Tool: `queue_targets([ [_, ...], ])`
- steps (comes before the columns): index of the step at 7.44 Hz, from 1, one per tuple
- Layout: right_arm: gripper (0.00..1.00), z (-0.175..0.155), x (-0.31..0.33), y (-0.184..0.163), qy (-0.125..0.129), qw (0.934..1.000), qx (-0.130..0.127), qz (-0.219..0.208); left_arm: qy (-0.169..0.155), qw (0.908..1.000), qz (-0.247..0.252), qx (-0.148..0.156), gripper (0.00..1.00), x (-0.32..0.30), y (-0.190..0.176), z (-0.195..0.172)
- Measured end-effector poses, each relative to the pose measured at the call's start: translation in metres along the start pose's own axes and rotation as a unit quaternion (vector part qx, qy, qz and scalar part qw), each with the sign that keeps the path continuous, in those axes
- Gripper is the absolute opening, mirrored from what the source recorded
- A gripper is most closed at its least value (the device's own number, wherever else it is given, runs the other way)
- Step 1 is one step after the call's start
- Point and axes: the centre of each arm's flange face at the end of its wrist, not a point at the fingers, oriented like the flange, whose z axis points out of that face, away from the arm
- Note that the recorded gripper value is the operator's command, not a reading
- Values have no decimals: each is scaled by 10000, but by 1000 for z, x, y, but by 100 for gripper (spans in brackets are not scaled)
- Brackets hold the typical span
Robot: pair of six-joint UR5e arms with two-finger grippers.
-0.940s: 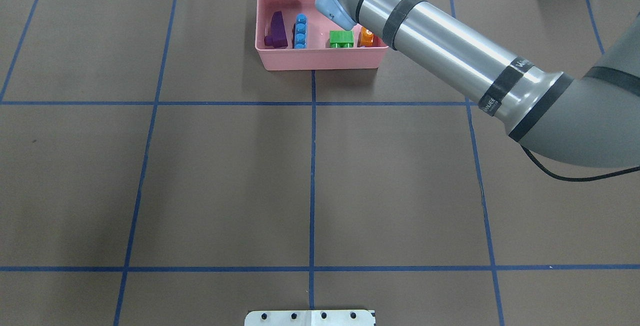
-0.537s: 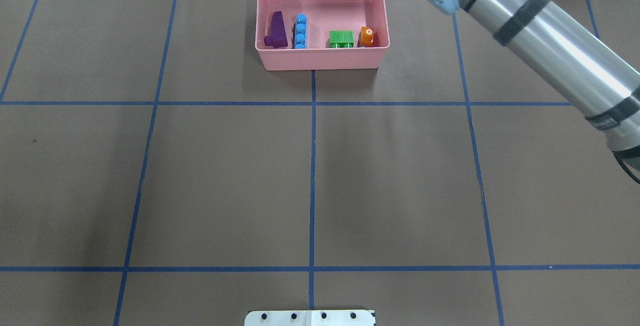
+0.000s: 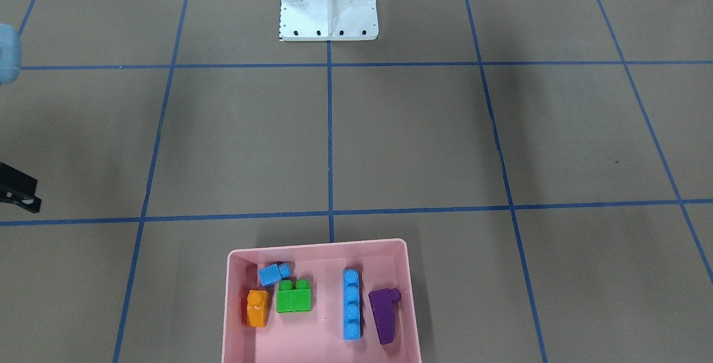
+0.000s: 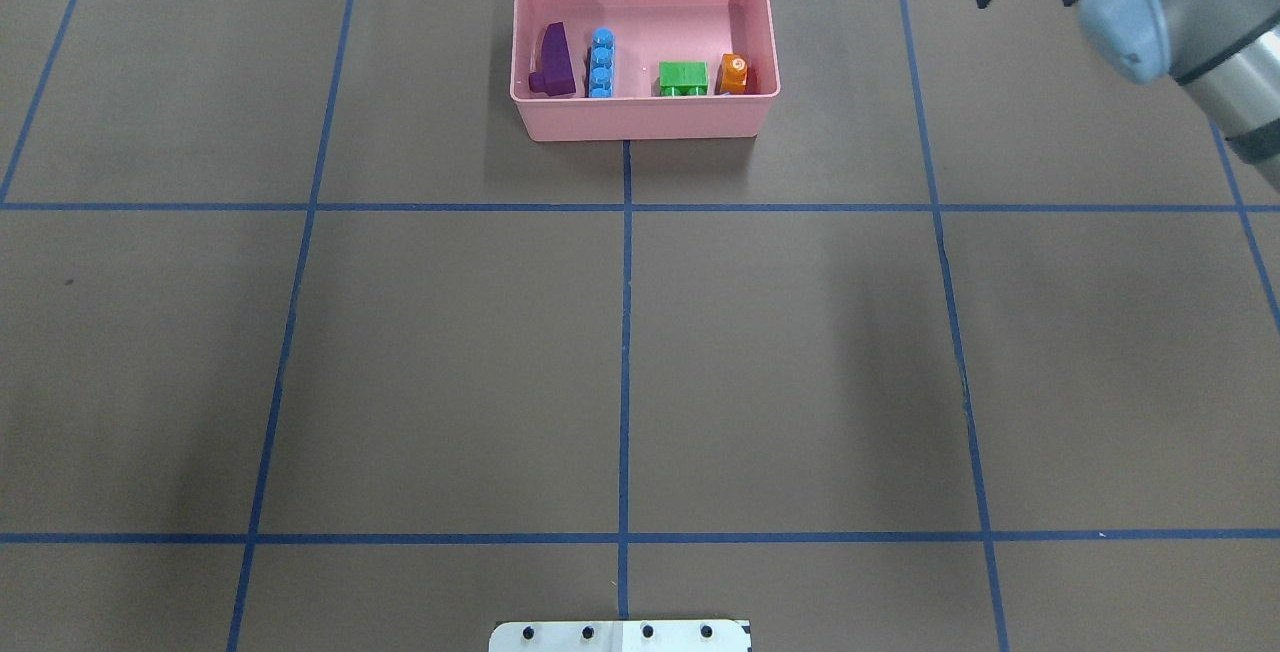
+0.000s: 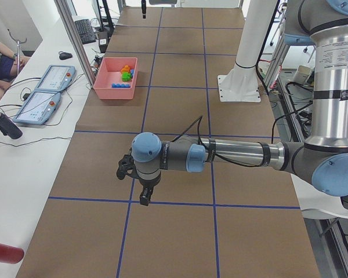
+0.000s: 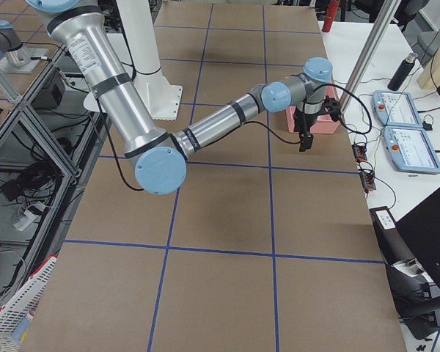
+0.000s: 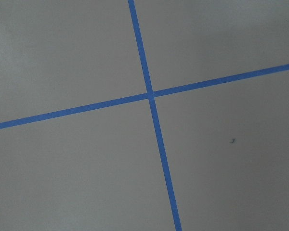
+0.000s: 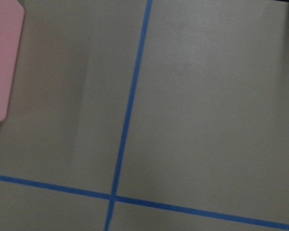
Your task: Put all blocks into box
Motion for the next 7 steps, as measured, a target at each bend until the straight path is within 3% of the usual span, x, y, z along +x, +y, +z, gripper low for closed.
queue_targets([
  [3, 100, 9, 134, 108, 203, 9981, -321, -478, -83, 10000, -44, -4, 100, -7, 7, -1],
  [7, 100, 9, 232, 246, 294, 9979, -554, 149, -89, 9999, -92, 18, 100, -7, 25, -1],
])
